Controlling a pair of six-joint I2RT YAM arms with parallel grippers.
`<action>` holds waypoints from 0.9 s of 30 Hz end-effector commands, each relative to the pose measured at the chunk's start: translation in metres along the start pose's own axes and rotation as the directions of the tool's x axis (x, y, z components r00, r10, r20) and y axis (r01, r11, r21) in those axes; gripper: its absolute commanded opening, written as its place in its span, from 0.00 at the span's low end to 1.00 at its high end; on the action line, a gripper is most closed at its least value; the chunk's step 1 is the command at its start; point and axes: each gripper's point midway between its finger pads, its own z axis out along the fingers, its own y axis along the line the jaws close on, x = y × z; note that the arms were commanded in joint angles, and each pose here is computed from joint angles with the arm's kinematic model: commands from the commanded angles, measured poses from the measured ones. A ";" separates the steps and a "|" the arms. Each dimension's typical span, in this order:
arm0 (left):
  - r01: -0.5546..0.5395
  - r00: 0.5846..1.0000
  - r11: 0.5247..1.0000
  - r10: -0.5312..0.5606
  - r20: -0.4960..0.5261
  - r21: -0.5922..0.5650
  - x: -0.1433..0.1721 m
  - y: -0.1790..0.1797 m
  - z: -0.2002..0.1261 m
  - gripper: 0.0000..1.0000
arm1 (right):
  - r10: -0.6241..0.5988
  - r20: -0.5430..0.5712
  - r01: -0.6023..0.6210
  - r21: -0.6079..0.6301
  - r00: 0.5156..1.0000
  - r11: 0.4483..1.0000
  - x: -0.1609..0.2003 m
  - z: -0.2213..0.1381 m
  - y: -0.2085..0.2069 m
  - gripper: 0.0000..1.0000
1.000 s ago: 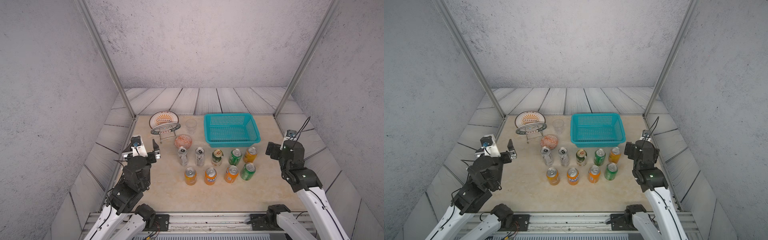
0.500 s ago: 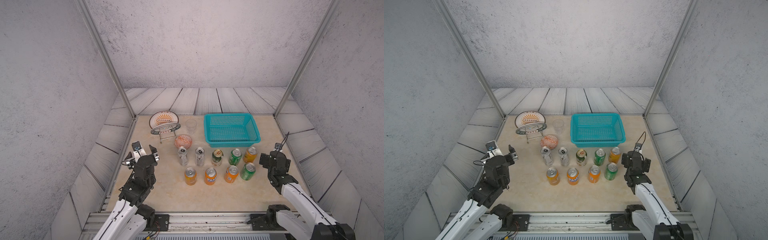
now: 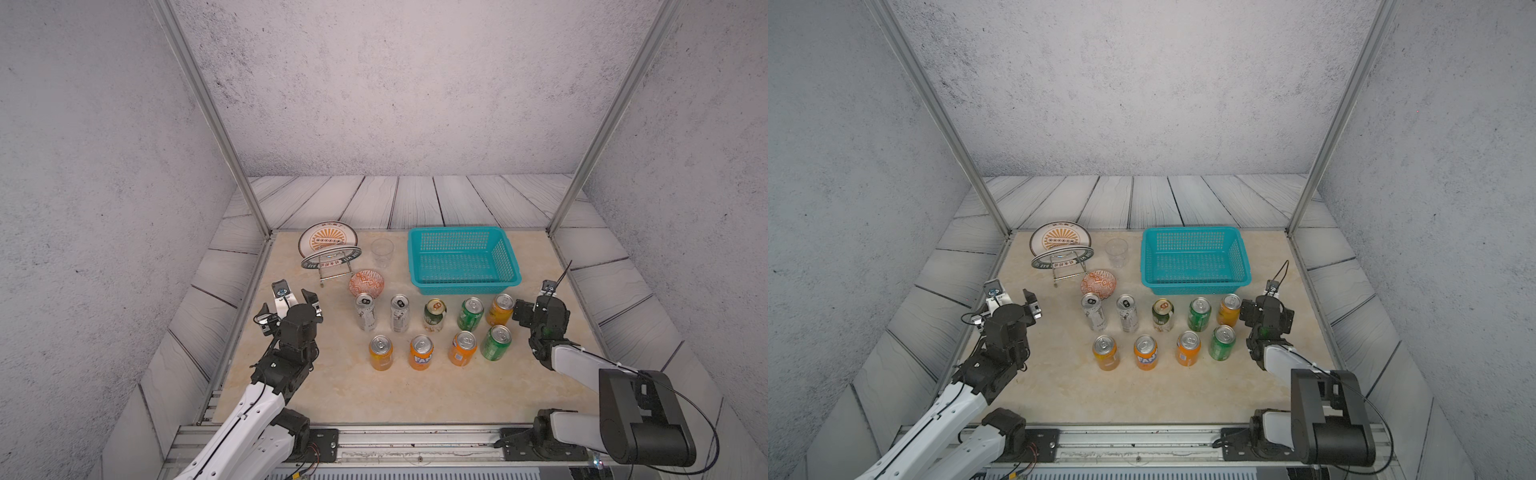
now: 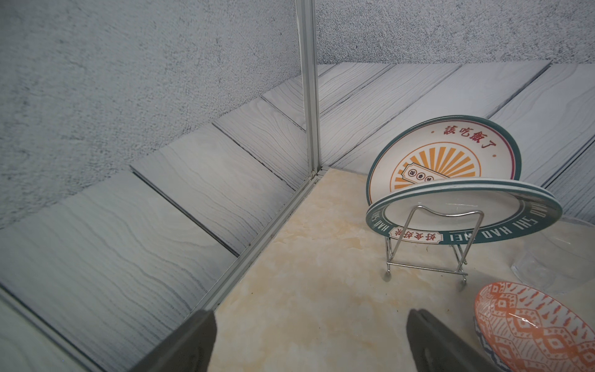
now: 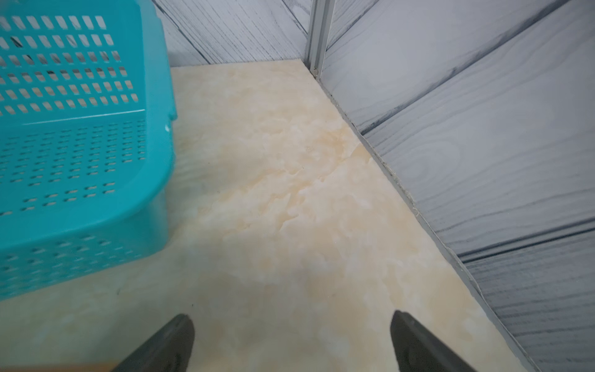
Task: Take out the drinks from the basket
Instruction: Reset both arms
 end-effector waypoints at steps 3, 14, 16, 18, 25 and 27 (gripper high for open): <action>0.007 1.000 0.999 -0.007 0.001 -0.043 0.008 0.006 0.008 0.99 | 0.022 0.092 -0.011 -0.128 0.996 0.992 -0.025 0.001 0.015 1.00; -0.001 1.000 0.997 0.000 -0.020 -0.072 0.017 0.011 0.018 0.99 | 0.088 0.150 -0.043 -0.284 0.985 0.958 -0.027 -0.012 0.036 0.99; 0.000 1.000 0.997 -0.002 -0.021 -0.073 0.017 0.012 0.020 0.99 | 0.096 0.160 -0.044 -0.305 0.982 0.951 -0.028 -0.012 0.040 0.99; 0.004 1.000 0.997 -0.006 -0.021 -0.078 0.017 0.013 0.021 0.99 | 0.097 0.167 -0.042 -0.309 0.981 0.950 -0.028 -0.012 0.041 1.00; 0.013 0.999 0.995 -0.016 -0.029 -0.098 0.021 0.018 0.026 0.99 | 0.079 0.188 -0.016 -0.318 0.979 0.948 -0.022 -0.004 0.045 0.99; 0.015 0.999 0.994 -0.018 -0.032 -0.108 0.022 0.020 0.029 0.99 | 0.085 0.189 -0.022 -0.314 0.978 0.949 -0.019 0.001 0.045 1.00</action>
